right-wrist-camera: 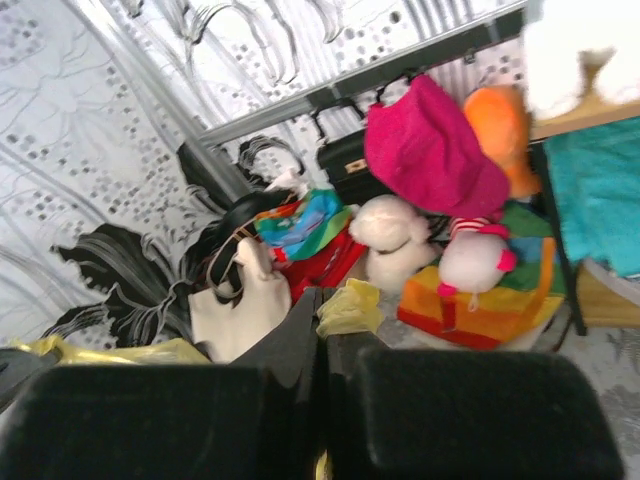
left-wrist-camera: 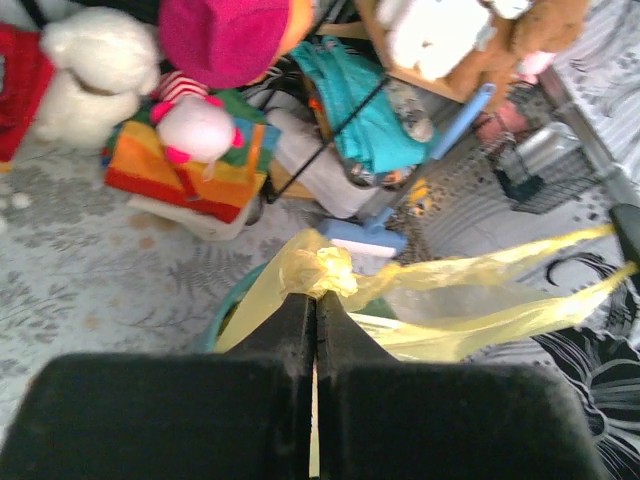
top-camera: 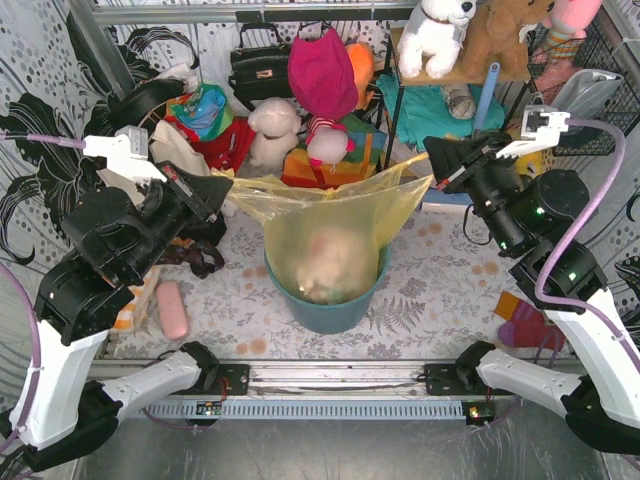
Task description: Tie the trash bag
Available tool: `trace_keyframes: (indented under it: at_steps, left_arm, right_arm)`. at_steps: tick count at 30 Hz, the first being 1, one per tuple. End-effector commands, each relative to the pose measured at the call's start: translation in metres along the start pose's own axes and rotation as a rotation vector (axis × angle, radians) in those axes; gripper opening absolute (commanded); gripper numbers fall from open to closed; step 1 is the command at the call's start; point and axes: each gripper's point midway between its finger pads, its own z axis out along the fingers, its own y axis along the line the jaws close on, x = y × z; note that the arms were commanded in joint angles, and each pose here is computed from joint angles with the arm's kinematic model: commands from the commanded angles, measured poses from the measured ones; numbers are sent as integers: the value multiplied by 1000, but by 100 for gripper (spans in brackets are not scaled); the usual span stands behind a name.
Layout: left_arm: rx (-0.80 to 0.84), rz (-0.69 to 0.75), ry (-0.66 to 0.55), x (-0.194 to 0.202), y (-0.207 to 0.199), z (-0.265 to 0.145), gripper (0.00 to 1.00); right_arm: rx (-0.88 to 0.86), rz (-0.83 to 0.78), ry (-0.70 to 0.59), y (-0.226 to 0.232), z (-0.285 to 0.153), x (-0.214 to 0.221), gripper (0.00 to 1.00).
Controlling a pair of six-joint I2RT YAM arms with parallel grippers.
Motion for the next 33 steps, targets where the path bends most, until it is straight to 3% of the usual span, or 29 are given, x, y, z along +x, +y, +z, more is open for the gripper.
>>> trace_keyframes:
  at_steps: [1, 8, 12, 16, 19, 22, 26, 30, 33]
  left_arm:
    - [-171, 1, -73, -12, 33, -7, 0]
    - [-231, -3, -121, -20, 44, -10, 0]
    - [-175, -8, -158, -25, 38, -15, 0]
    - [-41, -8, -196, -29, 19, -21, 0]
    - [207, 3, -196, -32, -28, -23, 11]
    - [458, 13, -145, -27, -76, -26, 24]
    - [659, -8, -81, -18, -113, -26, 36]
    - [747, -14, -19, -9, -128, -27, 44]
    - [676, -7, -6, -9, -119, -26, 48]
  right_arm:
    - [168, -15, -110, -32, -14, -23, 0]
    - [243, 31, -173, -49, -25, -31, 0]
    - [269, 44, -197, -58, -31, -28, 0]
    - [121, 66, -226, -34, -29, -31, 0]
    - [-124, 47, -202, 13, -22, -31, 0]
    - [-363, 35, -134, 63, -16, -26, 21]
    - [-597, 63, -62, 108, -14, -18, 45]
    - [-688, 77, -13, 126, -13, -13, 52]
    - [-691, 77, -1, 126, -14, -11, 55]
